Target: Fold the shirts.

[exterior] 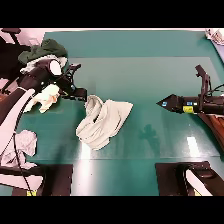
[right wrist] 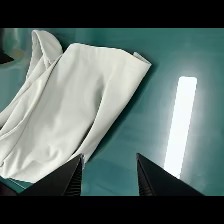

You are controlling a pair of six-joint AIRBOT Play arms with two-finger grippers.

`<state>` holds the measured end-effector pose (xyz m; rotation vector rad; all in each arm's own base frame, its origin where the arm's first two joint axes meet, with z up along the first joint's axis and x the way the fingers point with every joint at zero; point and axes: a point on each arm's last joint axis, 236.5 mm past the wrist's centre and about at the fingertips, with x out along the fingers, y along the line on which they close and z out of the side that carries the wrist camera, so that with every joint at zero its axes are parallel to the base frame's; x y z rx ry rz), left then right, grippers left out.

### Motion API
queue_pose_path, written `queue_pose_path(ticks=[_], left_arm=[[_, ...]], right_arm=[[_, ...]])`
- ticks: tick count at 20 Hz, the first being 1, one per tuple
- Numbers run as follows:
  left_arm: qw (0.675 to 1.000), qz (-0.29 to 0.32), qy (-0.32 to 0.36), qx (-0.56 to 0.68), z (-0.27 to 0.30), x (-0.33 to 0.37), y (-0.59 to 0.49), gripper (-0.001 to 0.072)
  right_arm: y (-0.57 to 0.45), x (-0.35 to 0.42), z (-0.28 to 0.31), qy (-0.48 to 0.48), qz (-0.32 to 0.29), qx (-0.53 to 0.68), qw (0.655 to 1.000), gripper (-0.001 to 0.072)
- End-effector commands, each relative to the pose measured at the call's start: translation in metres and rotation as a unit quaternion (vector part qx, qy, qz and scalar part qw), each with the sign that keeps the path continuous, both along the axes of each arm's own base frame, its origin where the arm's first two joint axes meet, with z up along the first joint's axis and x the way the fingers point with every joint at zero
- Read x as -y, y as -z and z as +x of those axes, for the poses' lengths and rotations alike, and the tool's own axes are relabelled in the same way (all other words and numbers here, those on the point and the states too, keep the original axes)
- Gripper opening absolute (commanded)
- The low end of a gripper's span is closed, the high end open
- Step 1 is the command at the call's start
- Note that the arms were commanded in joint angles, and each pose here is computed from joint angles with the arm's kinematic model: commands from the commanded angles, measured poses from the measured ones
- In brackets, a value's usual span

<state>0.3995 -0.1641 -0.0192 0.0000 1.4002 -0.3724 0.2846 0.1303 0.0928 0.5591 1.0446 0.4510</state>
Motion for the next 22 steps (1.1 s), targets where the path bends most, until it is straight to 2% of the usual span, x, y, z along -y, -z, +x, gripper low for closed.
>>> queue_pose_path(ticks=[1, 9, 10, 11, 12, 14, 15, 20, 22], left_arm=[[0.999, -0.006, 0.021, 0.029, 0.021, 0.002, 0.016, 0.0679], [0.998, -0.050, 0.026, 0.023, 0.032, 0.026, 0.047, 0.0678], [0.998, -0.053, 0.030, 0.024, 0.032, 0.028, 0.047, 0.0601], [0.998, -0.051, 0.037, 0.030, 0.033, 0.028, 0.047, 0.0389], [0.997, -0.050, 0.044, 0.035, 0.035, 0.028, 0.047, 0.0268], [0.997, -0.051, 0.041, 0.044, 0.039, 0.028, 0.046, 0.0091], [0.997, -0.054, 0.038, 0.046, 0.040, 0.029, 0.045, 0.0027], [0.997, -0.051, 0.056, 0.006, 0.021, 0.028, 0.040, 0.0026], [0.997, -0.047, 0.064, -0.011, 0.013, 0.027, 0.037, 0.0026]], right_arm=[[-0.001, 0.001, 0.006, 0.003, 0.000, 0.006, 1.000, 0.0394], [0.023, 0.005, 0.007, 0.025, 0.000, -0.008, 1.000, 0.0393], [0.030, 0.005, 0.006, 0.028, 0.002, -0.014, 1.000, 0.0394], [0.037, 0.005, 0.003, 0.030, 0.002, -0.022, 0.999, 0.0394], [0.045, 0.006, 0.000, 0.031, 0.002, -0.031, 0.999, 0.0394], [0.058, 0.002, -0.007, 0.026, 0.000, -0.043, 0.999, 0.0393], [0.063, -0.005, -0.009, 0.019, -0.002, -0.043, 0.999, 0.0394], [0.066, -0.025, 0.023, 0.040, -0.020, 0.049, 0.998, 0.0394], [0.082, -0.033, 0.034, 0.040, -0.026, 0.038, 0.998, 0.0415]])
